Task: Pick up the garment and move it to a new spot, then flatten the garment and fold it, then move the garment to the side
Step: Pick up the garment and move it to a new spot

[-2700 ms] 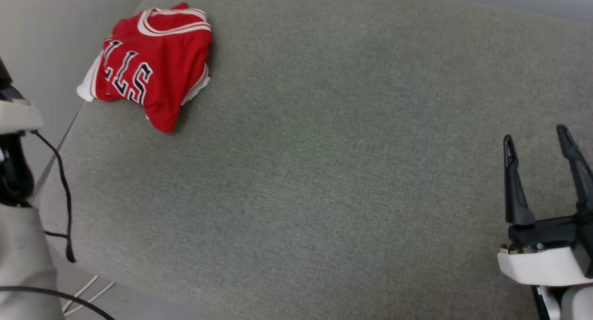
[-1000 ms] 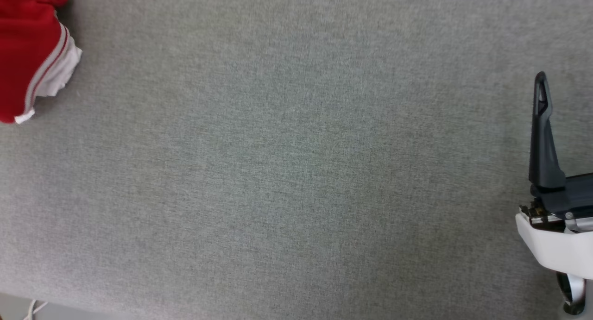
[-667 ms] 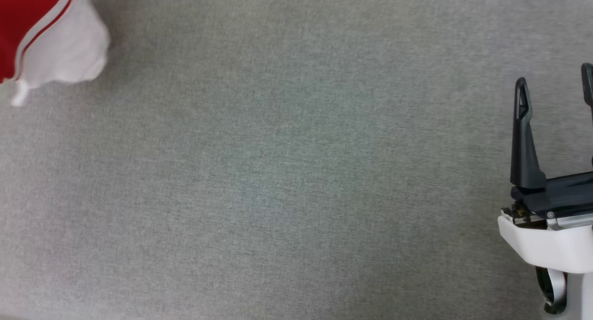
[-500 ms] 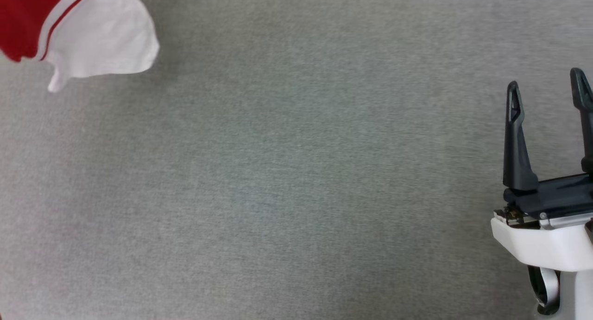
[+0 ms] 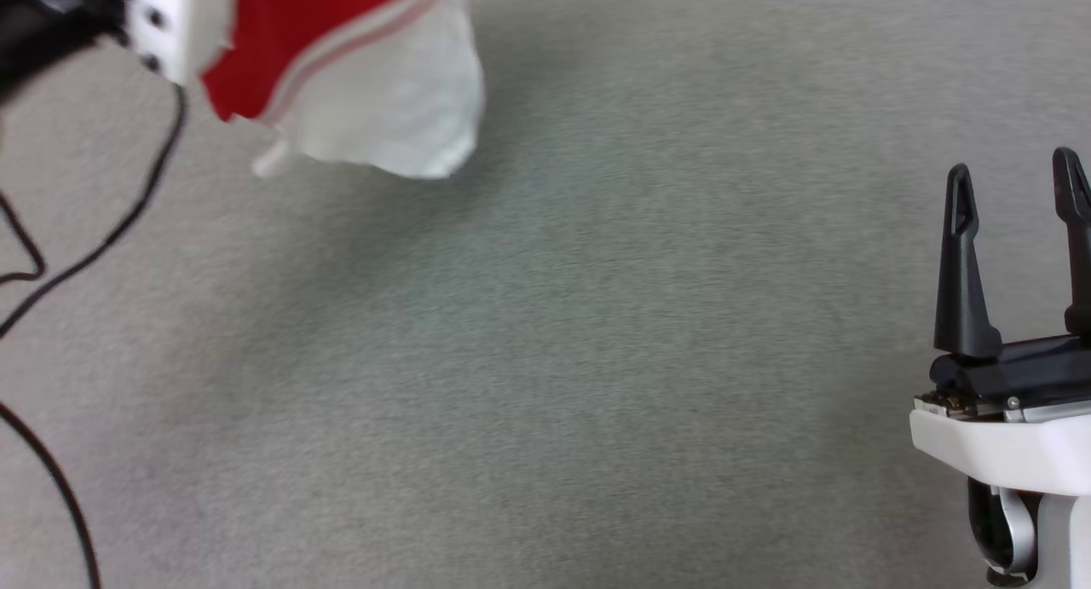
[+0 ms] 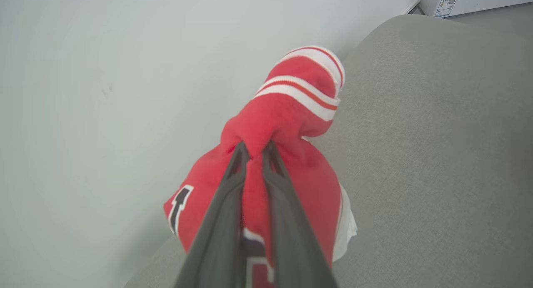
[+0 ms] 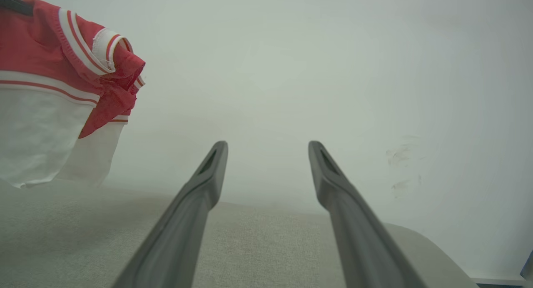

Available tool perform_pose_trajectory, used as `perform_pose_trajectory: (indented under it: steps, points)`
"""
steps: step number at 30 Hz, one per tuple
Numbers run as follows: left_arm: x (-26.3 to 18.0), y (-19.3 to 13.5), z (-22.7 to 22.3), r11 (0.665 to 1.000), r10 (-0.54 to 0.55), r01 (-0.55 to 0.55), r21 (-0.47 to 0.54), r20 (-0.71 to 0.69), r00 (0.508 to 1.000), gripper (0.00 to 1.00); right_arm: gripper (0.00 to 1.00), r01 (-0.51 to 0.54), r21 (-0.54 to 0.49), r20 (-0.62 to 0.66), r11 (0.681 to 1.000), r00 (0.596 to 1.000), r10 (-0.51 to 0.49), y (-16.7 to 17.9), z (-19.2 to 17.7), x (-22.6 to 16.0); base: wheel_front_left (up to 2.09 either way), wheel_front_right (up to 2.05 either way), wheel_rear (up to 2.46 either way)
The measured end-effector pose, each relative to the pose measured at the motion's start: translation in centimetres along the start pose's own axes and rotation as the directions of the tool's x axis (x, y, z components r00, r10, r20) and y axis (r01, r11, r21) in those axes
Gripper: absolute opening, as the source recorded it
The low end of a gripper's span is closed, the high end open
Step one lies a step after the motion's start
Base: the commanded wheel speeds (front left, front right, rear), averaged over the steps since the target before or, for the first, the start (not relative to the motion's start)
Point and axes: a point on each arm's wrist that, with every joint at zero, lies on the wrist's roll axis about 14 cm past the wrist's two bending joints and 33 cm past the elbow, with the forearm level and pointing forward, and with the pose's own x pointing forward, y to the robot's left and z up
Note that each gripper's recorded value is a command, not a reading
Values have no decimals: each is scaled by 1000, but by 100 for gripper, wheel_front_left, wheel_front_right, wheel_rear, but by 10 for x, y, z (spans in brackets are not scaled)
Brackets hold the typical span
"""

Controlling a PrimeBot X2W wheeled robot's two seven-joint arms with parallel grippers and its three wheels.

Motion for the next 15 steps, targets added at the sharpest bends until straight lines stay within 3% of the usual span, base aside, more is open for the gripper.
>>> perform_pose_trajectory:
  steps: [7, 12, 15]
  points:
    - [21, -83, 28, 971, -218, 211, 114, 53, 975, 0, 100, 86, -31, 0, 996, 996, -86, -31, 15, -22, 0, 0, 0]
    - [30, -138, 20, 925, -355, 348, 155, 22, 935, 0, 100, 126, -49, 0, 991, 992, -126, -45, 23, -34, 0, 0, 0]
    - [38, -168, 0, 890, -441, 439, 124, -13, 897, 0, 100, 141, -56, -7, 988, 990, -142, -50, 22, -37, 0, 0, 0]
